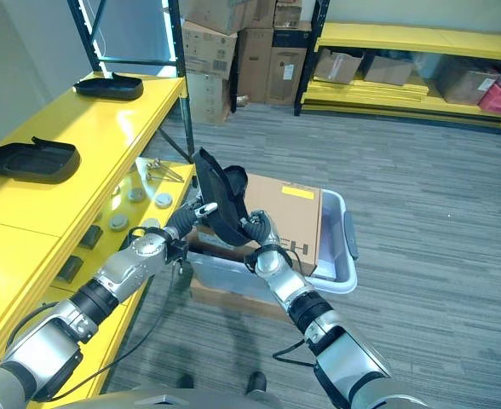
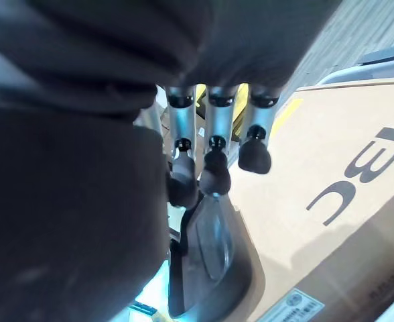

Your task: Move parts from the plastic box to the shelf.

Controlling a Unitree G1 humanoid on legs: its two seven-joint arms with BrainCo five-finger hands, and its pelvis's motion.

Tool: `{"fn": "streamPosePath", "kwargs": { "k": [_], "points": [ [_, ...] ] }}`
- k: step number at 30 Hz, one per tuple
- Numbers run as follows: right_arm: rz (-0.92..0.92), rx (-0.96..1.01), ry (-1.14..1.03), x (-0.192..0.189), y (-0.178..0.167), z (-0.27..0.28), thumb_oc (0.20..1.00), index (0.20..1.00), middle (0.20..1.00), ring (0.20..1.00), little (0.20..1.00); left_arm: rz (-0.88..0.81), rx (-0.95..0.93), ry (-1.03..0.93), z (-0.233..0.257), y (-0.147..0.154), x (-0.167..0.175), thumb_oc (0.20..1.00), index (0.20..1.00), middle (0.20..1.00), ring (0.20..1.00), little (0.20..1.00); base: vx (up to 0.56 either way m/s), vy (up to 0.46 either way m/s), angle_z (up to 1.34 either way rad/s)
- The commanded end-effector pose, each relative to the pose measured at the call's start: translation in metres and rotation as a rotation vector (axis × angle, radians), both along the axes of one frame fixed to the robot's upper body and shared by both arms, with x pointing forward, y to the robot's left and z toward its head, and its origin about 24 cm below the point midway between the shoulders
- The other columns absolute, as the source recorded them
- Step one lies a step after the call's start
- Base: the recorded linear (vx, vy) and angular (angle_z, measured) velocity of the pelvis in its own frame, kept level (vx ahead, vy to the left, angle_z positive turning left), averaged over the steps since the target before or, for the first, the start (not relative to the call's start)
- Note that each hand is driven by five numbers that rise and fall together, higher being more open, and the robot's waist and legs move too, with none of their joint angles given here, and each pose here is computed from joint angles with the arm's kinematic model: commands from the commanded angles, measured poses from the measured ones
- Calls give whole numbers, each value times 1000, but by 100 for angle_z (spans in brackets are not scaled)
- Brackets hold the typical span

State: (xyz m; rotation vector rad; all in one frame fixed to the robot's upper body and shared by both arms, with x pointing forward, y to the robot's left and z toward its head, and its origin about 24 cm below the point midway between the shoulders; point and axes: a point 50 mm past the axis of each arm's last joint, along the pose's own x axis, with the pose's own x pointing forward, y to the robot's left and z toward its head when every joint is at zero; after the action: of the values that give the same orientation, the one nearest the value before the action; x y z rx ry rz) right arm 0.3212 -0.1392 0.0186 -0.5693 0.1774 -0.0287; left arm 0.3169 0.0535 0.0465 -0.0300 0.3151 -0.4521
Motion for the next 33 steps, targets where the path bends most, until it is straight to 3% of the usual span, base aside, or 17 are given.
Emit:
{"fn": "streamPosePath", "kwargs": {
  "k": [1,10,12,20,33],
  "points": [
    [19,96,-211,29,30,56,200,200,200,200,200,-71,-119,6,4,-37,-2,1000,1000,1000,1000,1000,14,4,-4],
    [-180,57,-251,36,-28,66,200,200,200,200,200,-1,-216,-27,23,-6,10,1000,1000,1000,1000,1000,20,-3,-2],
    [-302,35,-263,32,-67,64,200,200,200,200,200,37,-245,-35,29,15,15,1000,1000,1000,1000,1000,103,-26,0],
    [-500,0,-287,9,-147,65,200,200,200,200,200,112,-292,-7,21,55,9,1000,1000,1000,1000,1000,94,-41,0],
    [-699,21,-467,32,-178,128,200,200,200,200,200,43,-303,-177,56,66,21,1000,1000,1000,1000,1000,-211,-126,9]
  ]
}}
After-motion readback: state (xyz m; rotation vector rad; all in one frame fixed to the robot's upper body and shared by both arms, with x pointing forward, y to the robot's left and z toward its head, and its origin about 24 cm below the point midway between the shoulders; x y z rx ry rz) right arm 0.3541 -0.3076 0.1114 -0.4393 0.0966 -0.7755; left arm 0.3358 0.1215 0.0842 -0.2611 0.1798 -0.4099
